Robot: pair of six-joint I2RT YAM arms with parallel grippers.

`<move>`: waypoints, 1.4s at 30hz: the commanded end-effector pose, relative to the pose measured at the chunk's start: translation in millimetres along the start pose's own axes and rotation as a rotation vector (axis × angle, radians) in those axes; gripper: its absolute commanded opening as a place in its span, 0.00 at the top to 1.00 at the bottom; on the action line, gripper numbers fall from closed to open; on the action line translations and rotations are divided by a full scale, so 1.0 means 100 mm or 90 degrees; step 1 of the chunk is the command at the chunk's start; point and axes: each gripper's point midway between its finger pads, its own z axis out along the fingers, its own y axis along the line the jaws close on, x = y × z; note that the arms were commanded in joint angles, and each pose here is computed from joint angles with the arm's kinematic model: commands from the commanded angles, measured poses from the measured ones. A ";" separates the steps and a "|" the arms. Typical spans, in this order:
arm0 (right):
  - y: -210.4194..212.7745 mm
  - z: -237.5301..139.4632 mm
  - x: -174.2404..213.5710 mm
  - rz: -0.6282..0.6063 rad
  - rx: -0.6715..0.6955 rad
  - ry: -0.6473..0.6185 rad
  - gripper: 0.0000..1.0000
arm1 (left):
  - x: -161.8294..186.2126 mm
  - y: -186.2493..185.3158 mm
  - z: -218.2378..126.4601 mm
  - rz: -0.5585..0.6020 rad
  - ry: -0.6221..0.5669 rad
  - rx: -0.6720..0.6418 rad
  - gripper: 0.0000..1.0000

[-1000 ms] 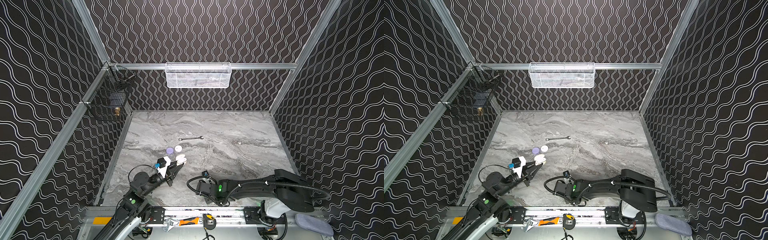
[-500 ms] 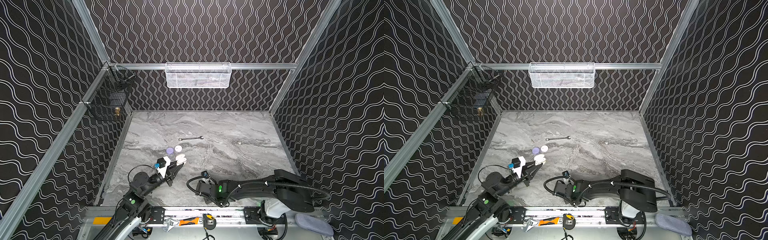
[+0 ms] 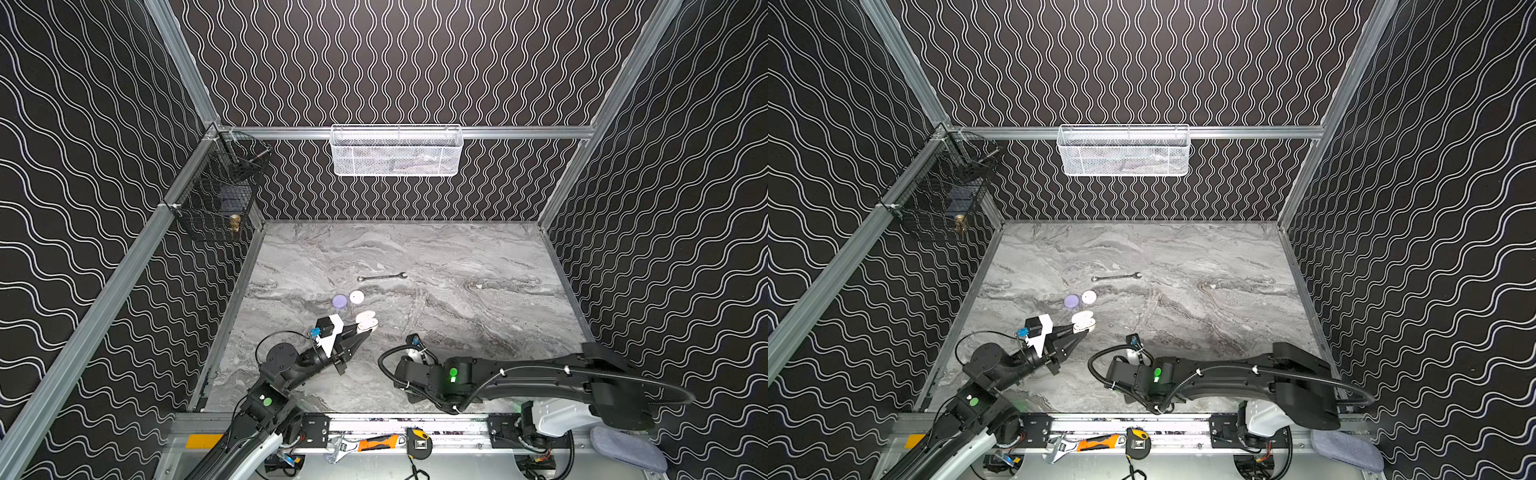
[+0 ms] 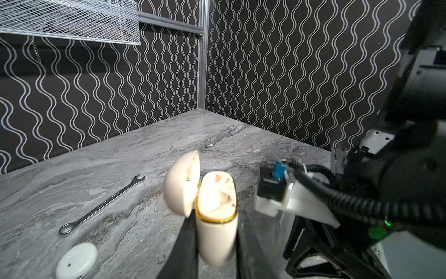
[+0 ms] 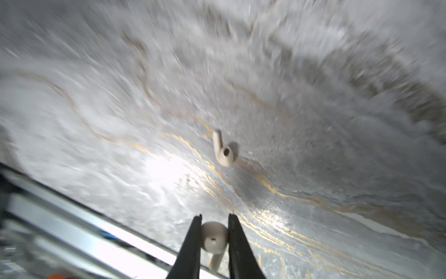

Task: Insert the wireless bluetooth earbuds into the charging case
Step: 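Lift the earbud with the right gripper toward the case in the left gripper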

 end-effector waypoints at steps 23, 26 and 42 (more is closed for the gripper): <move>1.00 -2.32 -1.54 -0.125 -0.333 -0.648 0.90 | -0.57 -0.57 -0.23 0.118 -0.186 0.182 1.00; 1.12 -2.29 -1.52 -0.153 -0.339 -0.656 0.90 | -0.57 -0.58 -0.23 0.114 -0.187 0.183 1.00; 1.21 -1.99 -1.48 -0.202 -0.280 -0.676 0.91 | -0.64 -0.57 -0.26 0.100 -0.180 0.174 1.00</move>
